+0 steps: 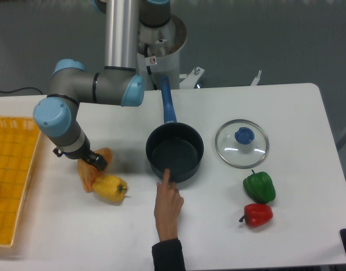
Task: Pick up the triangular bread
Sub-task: 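Lower the gripper onto the triangular bread and close it, then lift the grasped triangular bread up off the table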
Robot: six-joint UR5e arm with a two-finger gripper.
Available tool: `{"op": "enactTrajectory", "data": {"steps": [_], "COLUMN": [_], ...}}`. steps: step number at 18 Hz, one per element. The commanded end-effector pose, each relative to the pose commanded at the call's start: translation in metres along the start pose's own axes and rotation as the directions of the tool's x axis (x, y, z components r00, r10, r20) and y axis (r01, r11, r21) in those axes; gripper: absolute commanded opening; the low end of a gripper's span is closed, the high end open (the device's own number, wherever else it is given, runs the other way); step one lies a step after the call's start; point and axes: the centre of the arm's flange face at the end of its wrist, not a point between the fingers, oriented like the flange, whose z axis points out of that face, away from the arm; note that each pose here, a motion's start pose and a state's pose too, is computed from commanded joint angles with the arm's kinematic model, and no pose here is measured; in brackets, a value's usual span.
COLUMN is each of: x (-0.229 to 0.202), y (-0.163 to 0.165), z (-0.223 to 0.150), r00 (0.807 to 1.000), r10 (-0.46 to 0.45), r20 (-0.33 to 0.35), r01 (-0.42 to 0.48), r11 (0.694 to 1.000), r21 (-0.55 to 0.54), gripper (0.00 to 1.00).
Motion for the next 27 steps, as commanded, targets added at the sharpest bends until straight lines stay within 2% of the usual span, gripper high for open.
{"op": "enactTrajectory", "data": {"steps": [8, 14, 15, 16, 17, 19, 21, 23, 27], "x": [0.004, 0.004, 0.004, 0.005, 0.004, 0.004, 0.002, 0.002, 0.002], "y": [-0.004, -0.005, -0.005, -0.004, -0.005, -0.004, -0.004, -0.004, -0.003], "z": [0.018, 0.019, 0.020, 0.020, 0.021, 0.021, 0.018, 0.018, 0.017], "r00": [0.999, 0.999, 0.999, 0.999, 0.999, 0.999, 0.999, 0.999, 1.000], "r10": [0.014, 0.015, 0.015, 0.017, 0.015, 0.017, 0.017, 0.014, 0.014], "r20": [0.033, 0.032, 0.032, 0.030, 0.031, 0.028, 0.030, 0.031, 0.028], "r01": [-0.013, -0.014, -0.014, -0.016, -0.014, -0.016, -0.016, -0.013, -0.013], "r11": [0.999, 0.999, 0.999, 0.999, 0.999, 0.999, 0.999, 0.999, 0.999], "r21": [-0.031, -0.029, -0.031, -0.034, -0.034, -0.034, -0.030, -0.032, -0.038], "gripper": [1.00, 0.98, 0.93, 0.83, 0.65, 0.46, 0.37, 0.24, 0.15]}}
